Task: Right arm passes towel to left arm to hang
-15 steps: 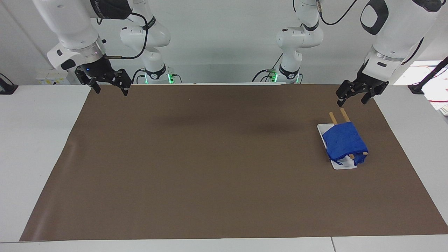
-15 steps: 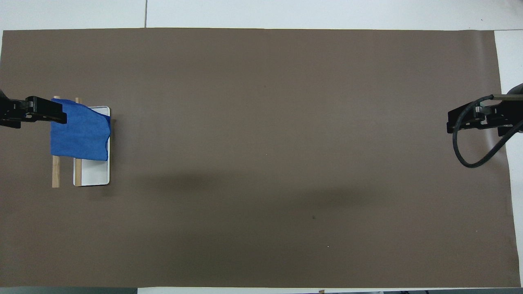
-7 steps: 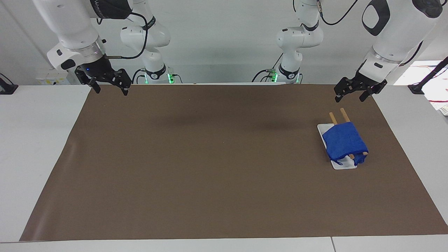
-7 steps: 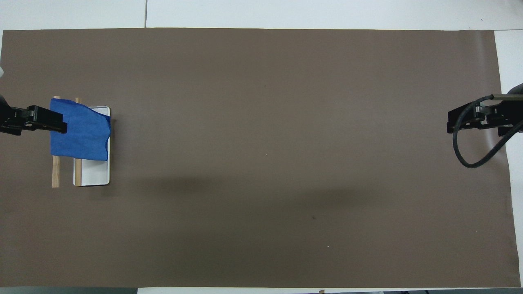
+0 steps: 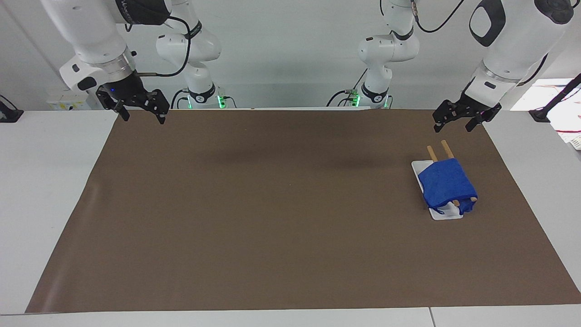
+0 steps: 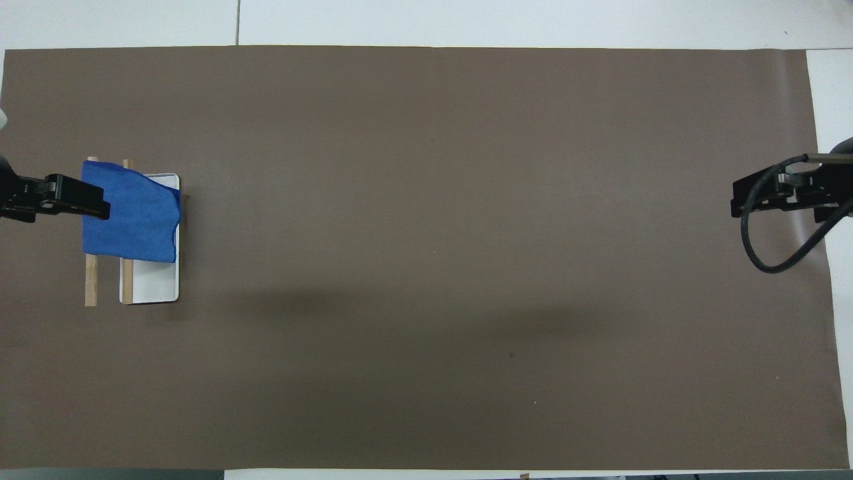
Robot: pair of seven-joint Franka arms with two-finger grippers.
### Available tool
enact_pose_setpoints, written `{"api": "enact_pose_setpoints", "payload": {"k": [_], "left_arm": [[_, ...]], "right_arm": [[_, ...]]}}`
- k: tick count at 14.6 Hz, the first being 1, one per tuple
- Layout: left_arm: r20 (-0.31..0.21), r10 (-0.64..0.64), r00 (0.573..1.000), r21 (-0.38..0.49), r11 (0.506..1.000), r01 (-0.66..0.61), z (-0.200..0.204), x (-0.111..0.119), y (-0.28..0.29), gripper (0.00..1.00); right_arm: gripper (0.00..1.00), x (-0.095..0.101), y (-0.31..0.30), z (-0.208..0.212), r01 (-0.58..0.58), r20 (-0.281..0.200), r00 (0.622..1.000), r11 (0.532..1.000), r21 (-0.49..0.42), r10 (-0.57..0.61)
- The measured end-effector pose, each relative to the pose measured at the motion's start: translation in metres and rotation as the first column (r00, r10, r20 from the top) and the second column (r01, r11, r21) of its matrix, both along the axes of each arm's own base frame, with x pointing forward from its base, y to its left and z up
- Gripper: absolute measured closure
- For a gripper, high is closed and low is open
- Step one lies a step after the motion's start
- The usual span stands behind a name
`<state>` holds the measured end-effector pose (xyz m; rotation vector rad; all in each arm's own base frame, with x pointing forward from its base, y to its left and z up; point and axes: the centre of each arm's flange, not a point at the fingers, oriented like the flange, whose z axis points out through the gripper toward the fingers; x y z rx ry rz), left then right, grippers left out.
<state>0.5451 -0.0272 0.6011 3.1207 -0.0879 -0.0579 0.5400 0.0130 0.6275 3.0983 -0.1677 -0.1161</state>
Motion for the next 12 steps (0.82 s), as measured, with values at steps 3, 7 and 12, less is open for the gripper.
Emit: {"api": "enact_pose_setpoints", "payload": {"k": [3, 7, 12], "left_arm": [[0.000, -0.001, 1.000, 0.000, 1.000, 0.001, 0.0000, -0.0001, 0.0000, 0.00], [-0.001, -0.001, 1.000, 0.000, 1.000, 0.001, -0.0001, -0.0001, 0.0000, 0.00], [-0.001, -0.001, 1.000, 0.000, 1.000, 0.001, -0.0002, -0.0001, 0.0000, 0.00]], "right_arm": [[0.00, 0.0000, -0.0013, 0.0000, 0.002, 0.000, 1.000, 1.000, 0.000, -0.002], [0.00, 0.0000, -0.0008, 0.0000, -0.002, 0.000, 1.000, 1.000, 0.000, 0.002], [0.00, 0.0007, -0.0008, 0.0004, -0.047, 0.004, 0.999, 0.999, 0.004, 0.047]]}}
